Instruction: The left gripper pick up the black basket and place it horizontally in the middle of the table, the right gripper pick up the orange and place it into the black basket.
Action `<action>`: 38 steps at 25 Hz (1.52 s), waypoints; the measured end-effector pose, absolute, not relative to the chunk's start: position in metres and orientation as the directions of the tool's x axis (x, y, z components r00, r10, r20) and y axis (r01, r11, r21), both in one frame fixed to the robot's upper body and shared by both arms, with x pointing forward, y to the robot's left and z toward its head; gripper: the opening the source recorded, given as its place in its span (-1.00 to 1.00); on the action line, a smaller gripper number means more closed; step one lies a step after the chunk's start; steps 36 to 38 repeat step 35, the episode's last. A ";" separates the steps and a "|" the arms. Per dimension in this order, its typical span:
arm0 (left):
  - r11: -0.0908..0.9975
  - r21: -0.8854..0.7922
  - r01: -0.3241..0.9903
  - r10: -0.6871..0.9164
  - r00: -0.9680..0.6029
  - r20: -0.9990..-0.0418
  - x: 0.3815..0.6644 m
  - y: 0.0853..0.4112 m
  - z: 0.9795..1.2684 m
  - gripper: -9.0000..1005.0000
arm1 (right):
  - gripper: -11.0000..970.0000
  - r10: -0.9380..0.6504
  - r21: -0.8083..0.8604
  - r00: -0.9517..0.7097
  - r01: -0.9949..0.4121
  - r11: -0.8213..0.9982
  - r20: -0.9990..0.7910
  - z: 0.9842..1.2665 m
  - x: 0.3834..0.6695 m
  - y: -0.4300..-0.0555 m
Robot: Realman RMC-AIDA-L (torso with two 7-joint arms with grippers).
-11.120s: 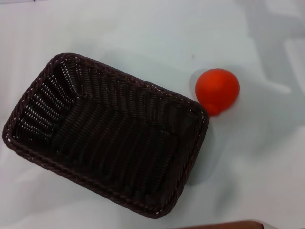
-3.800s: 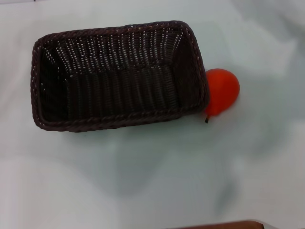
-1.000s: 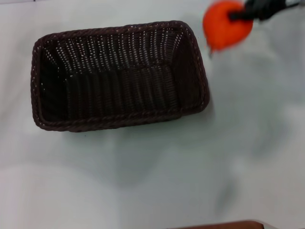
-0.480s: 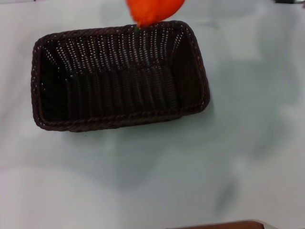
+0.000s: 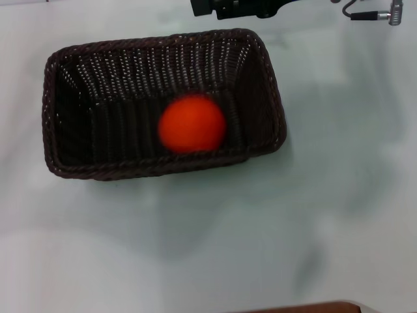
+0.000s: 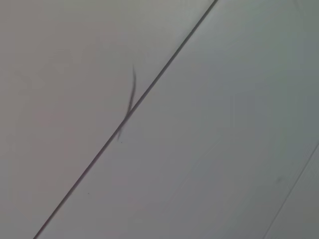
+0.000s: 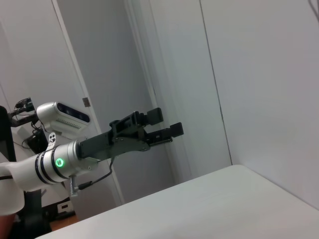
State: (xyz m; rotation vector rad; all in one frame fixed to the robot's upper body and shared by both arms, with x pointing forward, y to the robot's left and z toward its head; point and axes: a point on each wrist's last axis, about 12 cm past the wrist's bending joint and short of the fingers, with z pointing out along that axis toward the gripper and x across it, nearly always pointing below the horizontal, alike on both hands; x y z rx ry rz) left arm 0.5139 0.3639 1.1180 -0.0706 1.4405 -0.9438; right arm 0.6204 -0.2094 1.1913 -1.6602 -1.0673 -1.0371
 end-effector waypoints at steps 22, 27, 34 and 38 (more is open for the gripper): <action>0.805 -0.418 0.422 -0.533 0.203 -0.821 0.490 0.373 1.100 0.80 | 0.46 -0.374 -0.255 -0.333 0.349 -0.902 0.866 1.117 0.589 -0.310; 0.884 -0.368 0.290 -0.457 0.362 -0.812 0.479 0.374 1.087 0.76 | 0.46 -0.405 -0.345 -0.388 0.217 -0.913 0.828 1.107 0.579 -0.326; 0.928 -0.330 0.172 -0.372 0.444 -0.815 0.472 0.374 1.079 0.71 | 0.46 -0.428 -0.391 -0.387 0.175 -0.904 0.817 1.101 0.577 -0.330; 0.931 -0.327 0.162 -0.365 0.449 -0.816 0.471 0.375 1.078 0.70 | 0.46 -0.430 -0.394 -0.382 0.172 -0.903 0.818 1.100 0.577 -0.330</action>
